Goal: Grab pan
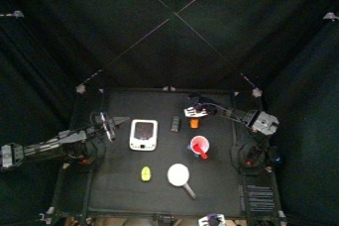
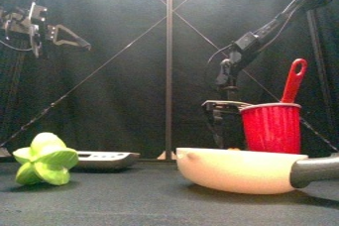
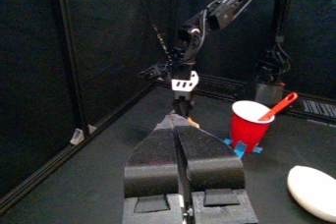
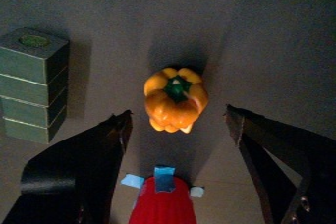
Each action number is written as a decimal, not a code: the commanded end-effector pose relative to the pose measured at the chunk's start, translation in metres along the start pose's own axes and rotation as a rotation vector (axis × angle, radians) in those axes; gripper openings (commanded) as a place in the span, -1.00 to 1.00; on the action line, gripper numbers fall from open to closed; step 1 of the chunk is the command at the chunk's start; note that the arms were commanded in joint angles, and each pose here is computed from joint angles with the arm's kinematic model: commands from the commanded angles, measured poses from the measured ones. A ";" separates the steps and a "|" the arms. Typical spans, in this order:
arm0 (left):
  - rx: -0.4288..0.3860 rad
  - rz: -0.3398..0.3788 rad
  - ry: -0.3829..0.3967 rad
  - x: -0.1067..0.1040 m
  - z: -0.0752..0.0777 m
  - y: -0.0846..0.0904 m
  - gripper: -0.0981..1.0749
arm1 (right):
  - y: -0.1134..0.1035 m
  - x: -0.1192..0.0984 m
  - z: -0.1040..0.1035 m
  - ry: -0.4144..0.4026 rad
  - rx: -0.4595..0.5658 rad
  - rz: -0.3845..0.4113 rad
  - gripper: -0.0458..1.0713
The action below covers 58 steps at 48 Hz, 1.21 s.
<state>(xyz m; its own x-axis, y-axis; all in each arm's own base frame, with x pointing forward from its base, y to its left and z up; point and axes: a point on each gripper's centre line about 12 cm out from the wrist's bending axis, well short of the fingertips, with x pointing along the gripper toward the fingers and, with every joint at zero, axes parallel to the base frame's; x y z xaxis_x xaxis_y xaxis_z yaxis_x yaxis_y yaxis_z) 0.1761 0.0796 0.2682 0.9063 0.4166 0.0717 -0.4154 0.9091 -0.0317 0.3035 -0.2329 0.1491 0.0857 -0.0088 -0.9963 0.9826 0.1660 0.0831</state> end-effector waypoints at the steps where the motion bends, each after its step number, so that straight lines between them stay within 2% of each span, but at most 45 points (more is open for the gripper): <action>1: 0.000 0.001 -0.018 0.002 0.006 0.000 -0.82 | 0.005 -0.022 0.004 -0.047 -0.005 0.044 0.94; 14: 0.000 0.001 -0.018 0.002 0.006 0.000 -0.82 | 0.005 -0.034 0.002 -0.061 -0.035 0.061 0.94; 24: 0.000 0.001 -0.022 0.002 0.007 0.000 -0.82 | 0.010 -0.061 0.002 -0.108 -0.066 0.104 0.94; 40: 0.000 0.001 -0.020 0.002 0.007 0.000 -0.82 | 0.051 -0.094 -0.019 -0.203 -0.201 0.171 0.94; 52: 0.000 0.001 -0.018 0.002 0.006 0.000 -0.82 | 0.083 -0.120 -0.047 -0.306 -0.354 0.188 0.94; 58: -0.001 0.002 -0.014 0.002 0.005 0.000 -0.82 | 0.100 -0.128 -0.071 -0.340 -0.420 0.247 0.94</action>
<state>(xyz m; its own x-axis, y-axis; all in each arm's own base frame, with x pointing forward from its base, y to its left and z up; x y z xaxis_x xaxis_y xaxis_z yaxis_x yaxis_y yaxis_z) 0.1761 0.0796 0.2682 0.9063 0.4166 0.0717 -0.4155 0.9091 -0.0302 0.3726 -0.1620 0.2535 0.3190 -0.2018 -0.9260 0.8295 0.5321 0.1697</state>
